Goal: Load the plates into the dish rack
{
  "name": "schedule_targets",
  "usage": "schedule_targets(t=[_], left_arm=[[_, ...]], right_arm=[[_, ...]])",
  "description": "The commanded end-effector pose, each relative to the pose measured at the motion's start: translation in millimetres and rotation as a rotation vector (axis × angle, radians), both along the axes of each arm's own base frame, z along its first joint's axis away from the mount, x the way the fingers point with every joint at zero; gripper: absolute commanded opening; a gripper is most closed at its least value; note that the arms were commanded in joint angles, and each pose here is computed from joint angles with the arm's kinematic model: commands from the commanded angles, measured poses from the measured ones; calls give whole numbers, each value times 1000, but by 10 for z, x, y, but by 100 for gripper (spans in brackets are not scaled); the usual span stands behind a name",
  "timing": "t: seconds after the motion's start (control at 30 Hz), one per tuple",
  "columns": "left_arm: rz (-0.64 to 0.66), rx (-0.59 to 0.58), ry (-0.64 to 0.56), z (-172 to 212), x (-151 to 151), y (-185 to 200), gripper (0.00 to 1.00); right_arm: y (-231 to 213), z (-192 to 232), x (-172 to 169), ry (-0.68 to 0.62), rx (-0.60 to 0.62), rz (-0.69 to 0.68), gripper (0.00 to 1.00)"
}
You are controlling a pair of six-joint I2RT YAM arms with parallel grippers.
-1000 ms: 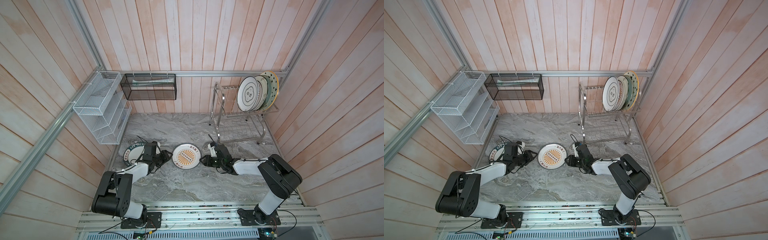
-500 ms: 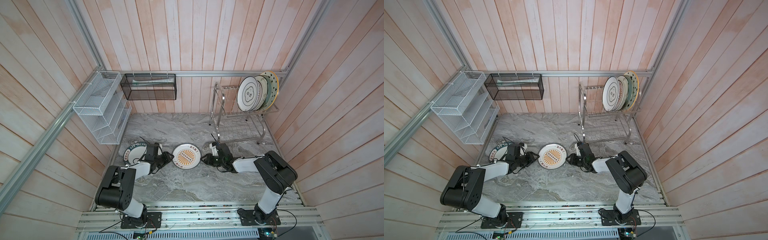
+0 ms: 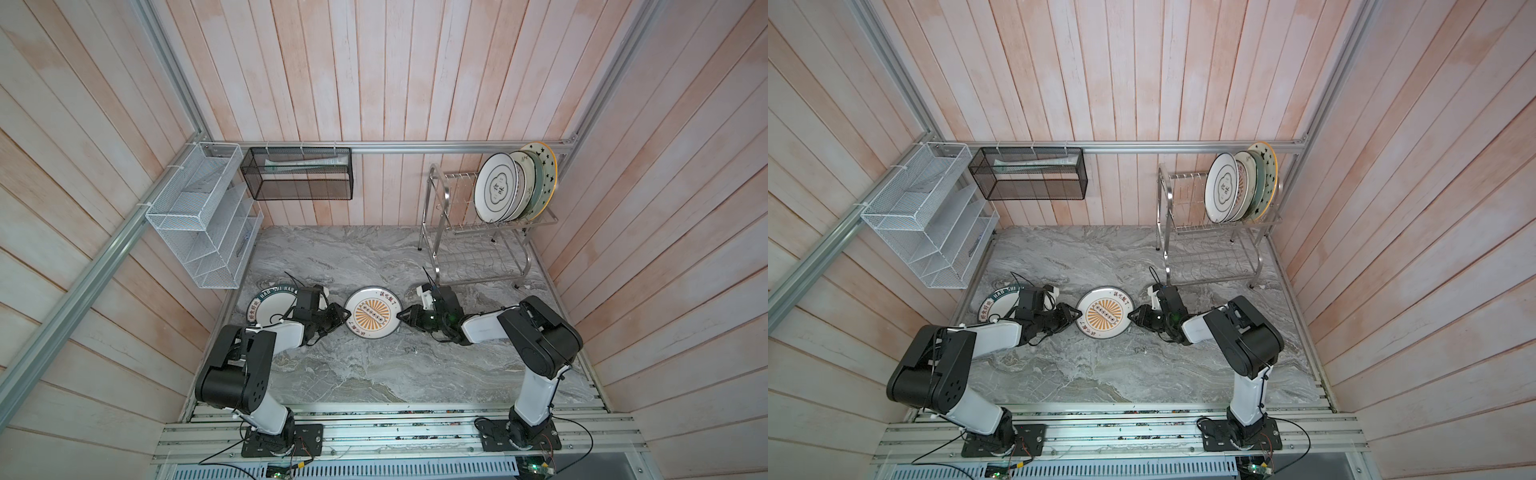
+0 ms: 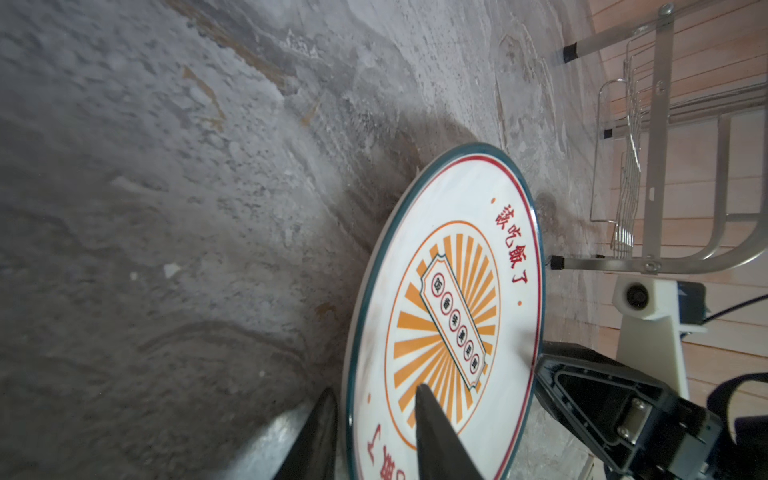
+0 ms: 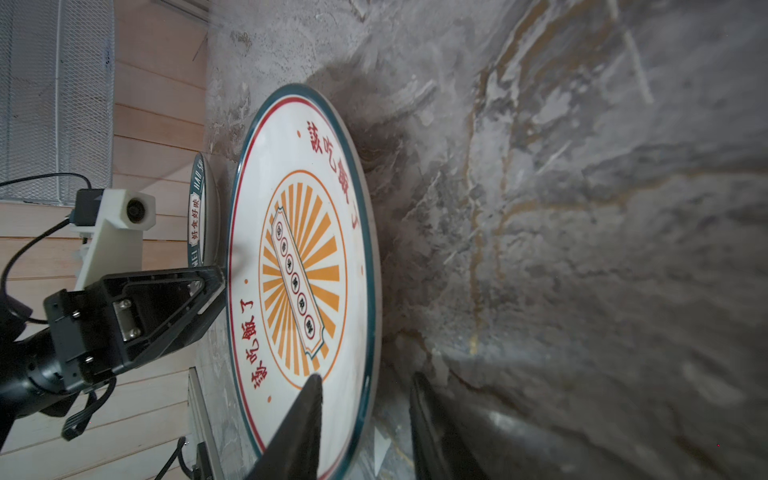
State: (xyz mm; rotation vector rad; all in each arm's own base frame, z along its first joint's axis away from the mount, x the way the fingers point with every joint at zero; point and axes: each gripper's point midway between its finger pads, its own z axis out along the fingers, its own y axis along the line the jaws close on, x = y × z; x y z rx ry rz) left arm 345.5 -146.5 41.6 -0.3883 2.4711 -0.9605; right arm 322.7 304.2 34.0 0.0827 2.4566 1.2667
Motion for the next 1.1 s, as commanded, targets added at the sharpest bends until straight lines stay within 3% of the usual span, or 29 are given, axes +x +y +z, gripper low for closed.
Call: schedule_targets(t=[0.0,0.13,0.43,1.07], left_arm=[[-27,-4,-33,65,80,-56,32],[-30,-3,-29,51,82,-67,30],[-55,-2,-13,-5,76,-136,14],[-130,-24,-32,44,44,-303,10]], right_arm=[[45,11,23,15,47,0,37],[69,10,27,26,68,-2,37],[89,-17,44,57,107,-28,37],[146,23,59,63,152,-21,32]])
